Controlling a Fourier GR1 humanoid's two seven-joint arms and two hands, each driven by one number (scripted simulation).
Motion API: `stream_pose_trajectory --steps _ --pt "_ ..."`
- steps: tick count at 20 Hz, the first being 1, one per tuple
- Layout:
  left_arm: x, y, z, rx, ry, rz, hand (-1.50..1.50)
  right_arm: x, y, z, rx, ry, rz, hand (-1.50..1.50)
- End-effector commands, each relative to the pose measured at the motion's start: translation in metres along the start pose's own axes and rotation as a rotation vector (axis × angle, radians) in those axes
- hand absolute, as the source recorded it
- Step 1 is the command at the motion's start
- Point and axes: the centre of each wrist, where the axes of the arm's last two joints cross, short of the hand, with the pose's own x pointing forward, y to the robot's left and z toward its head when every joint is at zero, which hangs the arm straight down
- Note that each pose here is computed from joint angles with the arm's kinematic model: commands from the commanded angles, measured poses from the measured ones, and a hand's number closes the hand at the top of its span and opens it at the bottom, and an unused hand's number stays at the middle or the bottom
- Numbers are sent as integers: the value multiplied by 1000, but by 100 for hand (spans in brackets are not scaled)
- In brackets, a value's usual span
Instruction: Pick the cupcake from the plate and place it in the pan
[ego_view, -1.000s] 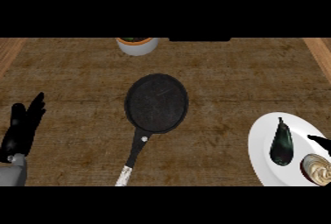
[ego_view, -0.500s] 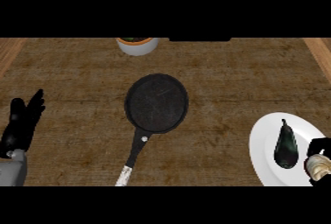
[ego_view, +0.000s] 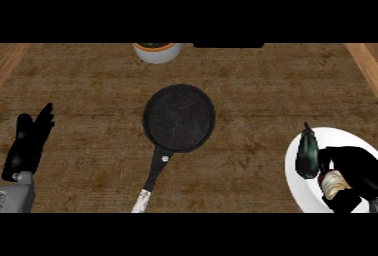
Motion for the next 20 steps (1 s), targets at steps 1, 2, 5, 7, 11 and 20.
stream_pose_trajectory --steps 1,2,5,7,11,20 --pt "23 -3 1 -6 -14 -4 0 23 -17 2 -63 -114 -29 150" --pt "-3 -5 3 4 1 -3 0 17 2 10 -119 -131 -80 150" --pt "5 6 2 -4 1 -10 0 36 -30 12 -361 -245 -96 150" --pt "-7 7 7 11 8 -3 0 42 -48 20 -494 -295 -159 150" --pt "2 13 6 -2 -2 -9 0 74 -68 23 -540 -403 -220 150" --pt "6 1 12 -13 1 -3 0 143 -106 -19 -516 -417 -362 150"
